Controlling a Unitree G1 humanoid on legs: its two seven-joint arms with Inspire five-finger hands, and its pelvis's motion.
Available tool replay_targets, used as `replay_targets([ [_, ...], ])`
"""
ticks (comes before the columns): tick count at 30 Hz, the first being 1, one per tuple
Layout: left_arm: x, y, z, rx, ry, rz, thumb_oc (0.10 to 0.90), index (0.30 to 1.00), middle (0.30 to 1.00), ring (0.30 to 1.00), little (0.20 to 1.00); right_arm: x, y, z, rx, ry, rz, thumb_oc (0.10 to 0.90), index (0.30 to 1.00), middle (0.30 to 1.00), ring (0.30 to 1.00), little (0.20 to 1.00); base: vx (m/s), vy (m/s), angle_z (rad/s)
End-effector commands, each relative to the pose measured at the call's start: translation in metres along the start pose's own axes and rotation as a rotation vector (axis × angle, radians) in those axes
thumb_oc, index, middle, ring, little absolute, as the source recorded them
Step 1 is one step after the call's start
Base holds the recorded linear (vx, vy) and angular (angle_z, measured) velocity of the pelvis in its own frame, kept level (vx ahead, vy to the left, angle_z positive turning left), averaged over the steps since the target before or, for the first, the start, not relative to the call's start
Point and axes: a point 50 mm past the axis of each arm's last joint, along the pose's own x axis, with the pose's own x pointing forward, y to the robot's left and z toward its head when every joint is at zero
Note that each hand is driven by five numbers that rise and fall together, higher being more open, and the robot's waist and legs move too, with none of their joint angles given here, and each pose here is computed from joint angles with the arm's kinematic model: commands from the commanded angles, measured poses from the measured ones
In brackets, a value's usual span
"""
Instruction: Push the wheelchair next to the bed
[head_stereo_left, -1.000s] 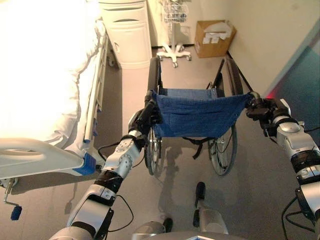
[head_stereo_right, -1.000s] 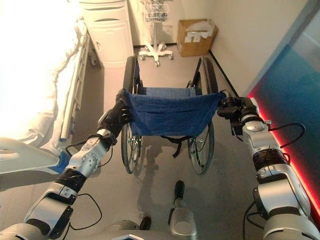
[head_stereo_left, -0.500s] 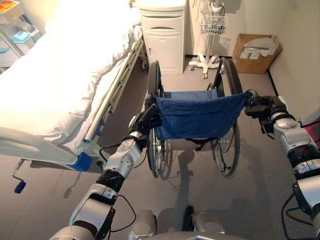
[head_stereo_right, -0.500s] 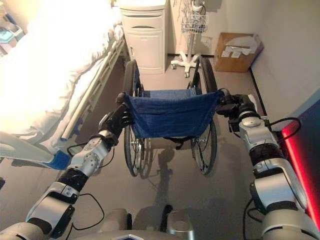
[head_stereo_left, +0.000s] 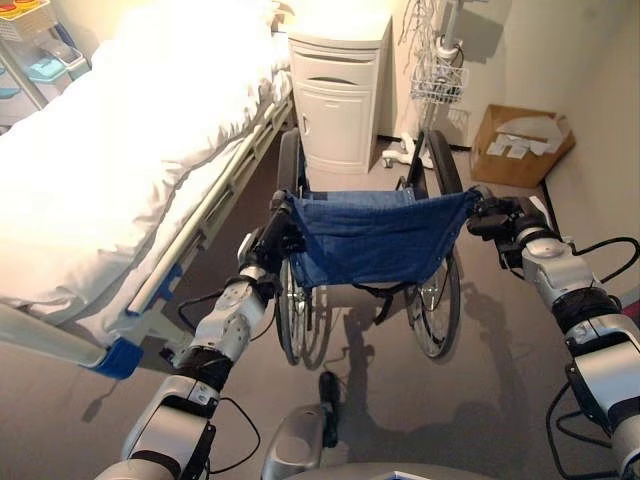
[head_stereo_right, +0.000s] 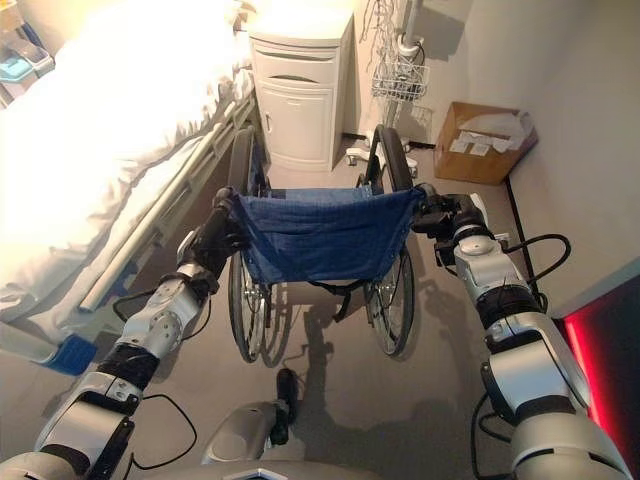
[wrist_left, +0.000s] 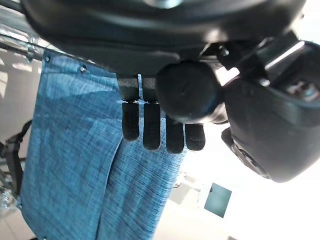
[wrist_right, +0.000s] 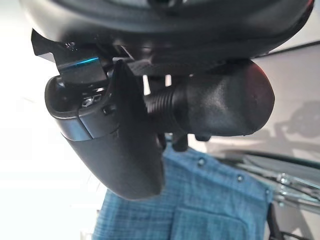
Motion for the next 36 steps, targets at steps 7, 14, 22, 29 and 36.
replay_targets([
  [7,0.003,-0.034,0.007,-0.002,-0.092,-0.086,0.400,0.300,0.300,0.300,0.300,-0.016,0.046,0.068,0.053,-0.361,0.270,0.400,0.300,0.300,0.300,0.300,0.29,-0.036,0.21],
  [14,0.002,-0.049,0.008,0.042,-0.120,-0.163,0.400,0.300,0.300,0.300,0.300,-0.018,0.031,0.068,0.093,-0.393,0.210,0.400,0.300,0.300,0.300,0.300,0.19,-0.311,0.60],
  [22,0.009,-0.040,0.041,0.105,-0.189,-0.122,0.400,0.300,0.300,0.300,0.300,-0.022,0.049,0.079,0.115,-0.381,0.211,0.400,0.300,0.300,0.300,0.300,0.16,-0.368,0.88],
  [29,0.013,-0.026,0.061,0.102,-0.261,-0.022,0.400,0.300,0.300,0.300,0.300,-0.028,0.061,0.066,0.092,-0.339,0.232,0.400,0.300,0.300,0.300,0.300,0.14,-0.253,0.48],
  [36,0.022,-0.020,0.090,0.129,-0.307,-0.012,0.400,0.300,0.300,0.300,0.300,-0.028,0.068,0.066,0.059,-0.327,0.224,0.400,0.300,0.300,0.300,0.300,0.12,-0.018,0.08],
])
